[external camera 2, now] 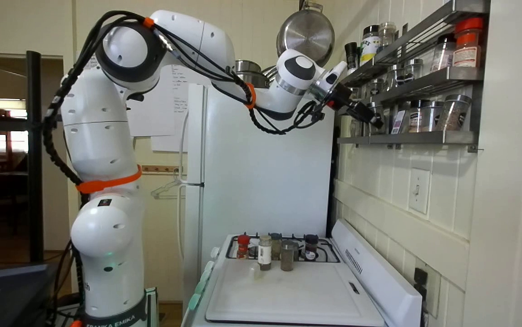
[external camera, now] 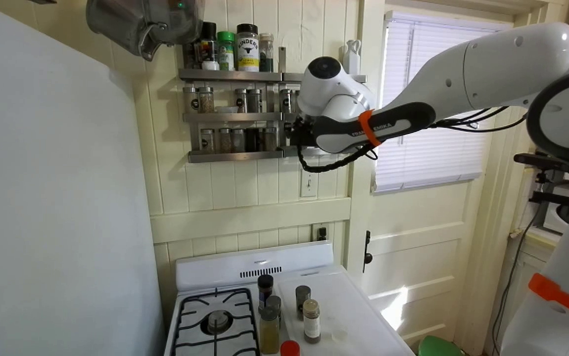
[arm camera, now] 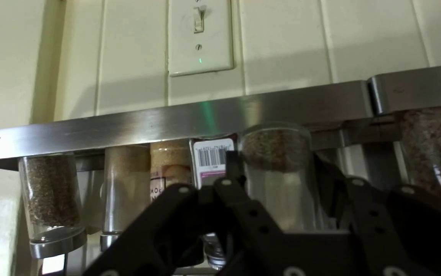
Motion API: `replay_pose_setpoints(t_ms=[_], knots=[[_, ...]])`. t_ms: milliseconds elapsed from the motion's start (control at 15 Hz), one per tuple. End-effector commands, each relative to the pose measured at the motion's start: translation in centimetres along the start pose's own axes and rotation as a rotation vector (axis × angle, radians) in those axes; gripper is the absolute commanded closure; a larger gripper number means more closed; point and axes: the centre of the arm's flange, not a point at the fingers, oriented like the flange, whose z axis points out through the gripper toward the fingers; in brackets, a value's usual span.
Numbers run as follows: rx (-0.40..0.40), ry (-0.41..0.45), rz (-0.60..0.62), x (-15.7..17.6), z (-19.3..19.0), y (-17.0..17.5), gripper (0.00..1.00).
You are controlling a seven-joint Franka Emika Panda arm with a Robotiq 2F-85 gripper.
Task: Pick up one glass jar from the stove and put it on the bottom shelf.
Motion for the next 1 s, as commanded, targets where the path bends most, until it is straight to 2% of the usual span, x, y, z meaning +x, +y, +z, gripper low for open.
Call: replay_pose_setpoints(t_ms=[0,933], knots=[[-0.016,-0.026,-0.008,1.2,0.6,-0.6,0.77],[-0.006,-0.036,-0.018,2.0,2.1,-1.7,0.77]])
